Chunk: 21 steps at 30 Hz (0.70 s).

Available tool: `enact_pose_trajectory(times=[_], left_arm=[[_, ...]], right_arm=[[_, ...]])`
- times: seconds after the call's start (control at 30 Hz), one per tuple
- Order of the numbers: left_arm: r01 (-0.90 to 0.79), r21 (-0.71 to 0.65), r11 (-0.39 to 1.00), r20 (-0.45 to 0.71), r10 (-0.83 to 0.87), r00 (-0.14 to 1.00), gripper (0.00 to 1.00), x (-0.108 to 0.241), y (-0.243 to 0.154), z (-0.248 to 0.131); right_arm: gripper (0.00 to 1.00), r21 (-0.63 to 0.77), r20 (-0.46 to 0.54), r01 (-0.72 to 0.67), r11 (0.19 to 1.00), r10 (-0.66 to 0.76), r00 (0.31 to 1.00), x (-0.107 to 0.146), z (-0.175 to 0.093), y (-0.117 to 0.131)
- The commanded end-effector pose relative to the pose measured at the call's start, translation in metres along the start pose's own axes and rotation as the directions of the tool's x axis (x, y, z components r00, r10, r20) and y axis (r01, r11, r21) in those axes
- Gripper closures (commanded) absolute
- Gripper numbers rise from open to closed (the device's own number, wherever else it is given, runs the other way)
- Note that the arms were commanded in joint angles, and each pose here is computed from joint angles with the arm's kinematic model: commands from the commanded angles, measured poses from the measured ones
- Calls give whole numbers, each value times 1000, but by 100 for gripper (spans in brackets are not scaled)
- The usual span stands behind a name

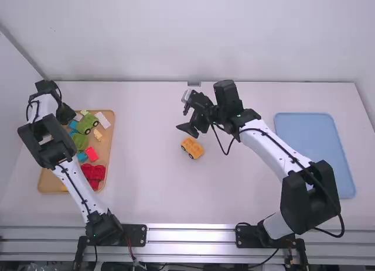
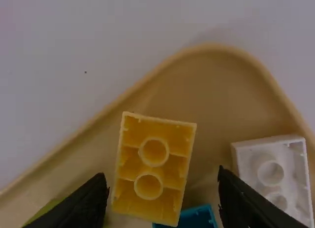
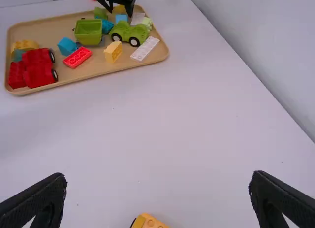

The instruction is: Assemble lego blocks to make yellow taxi

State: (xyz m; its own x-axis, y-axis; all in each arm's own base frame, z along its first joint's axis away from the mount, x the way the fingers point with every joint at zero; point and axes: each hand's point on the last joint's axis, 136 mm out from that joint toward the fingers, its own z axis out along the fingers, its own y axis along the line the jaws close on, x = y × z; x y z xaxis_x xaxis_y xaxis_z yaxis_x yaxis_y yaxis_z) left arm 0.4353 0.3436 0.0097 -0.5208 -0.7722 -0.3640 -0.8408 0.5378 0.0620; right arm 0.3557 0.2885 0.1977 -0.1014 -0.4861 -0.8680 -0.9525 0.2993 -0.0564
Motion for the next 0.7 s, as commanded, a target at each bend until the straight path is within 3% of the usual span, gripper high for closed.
enact_pose_trajectory(times=[0.0, 0.23, 0.4, 0.67], left_arm=[[-33, -48, 998, -24, 32, 999, 39, 7, 12, 14], [-84, -35, 996, -16, 84, 996, 44, 9, 9, 19], [-115, 58, 992, -33, 117, 993, 49, 13, 0, 24], [-81, 56, 995, -43, 84, 996, 68, 15, 4, 27]], right_arm=[[1, 9, 16, 13, 1000, -13, 1000, -10, -3, -5], [1, 9, 17, 14, 1000, -14, 1000, -10, -3, -5], [1, 10, 19, 14, 1000, -15, 1000, -11, -3, -5], [1, 11, 21, 17, 1000, -17, 1000, -11, -3, -5]])
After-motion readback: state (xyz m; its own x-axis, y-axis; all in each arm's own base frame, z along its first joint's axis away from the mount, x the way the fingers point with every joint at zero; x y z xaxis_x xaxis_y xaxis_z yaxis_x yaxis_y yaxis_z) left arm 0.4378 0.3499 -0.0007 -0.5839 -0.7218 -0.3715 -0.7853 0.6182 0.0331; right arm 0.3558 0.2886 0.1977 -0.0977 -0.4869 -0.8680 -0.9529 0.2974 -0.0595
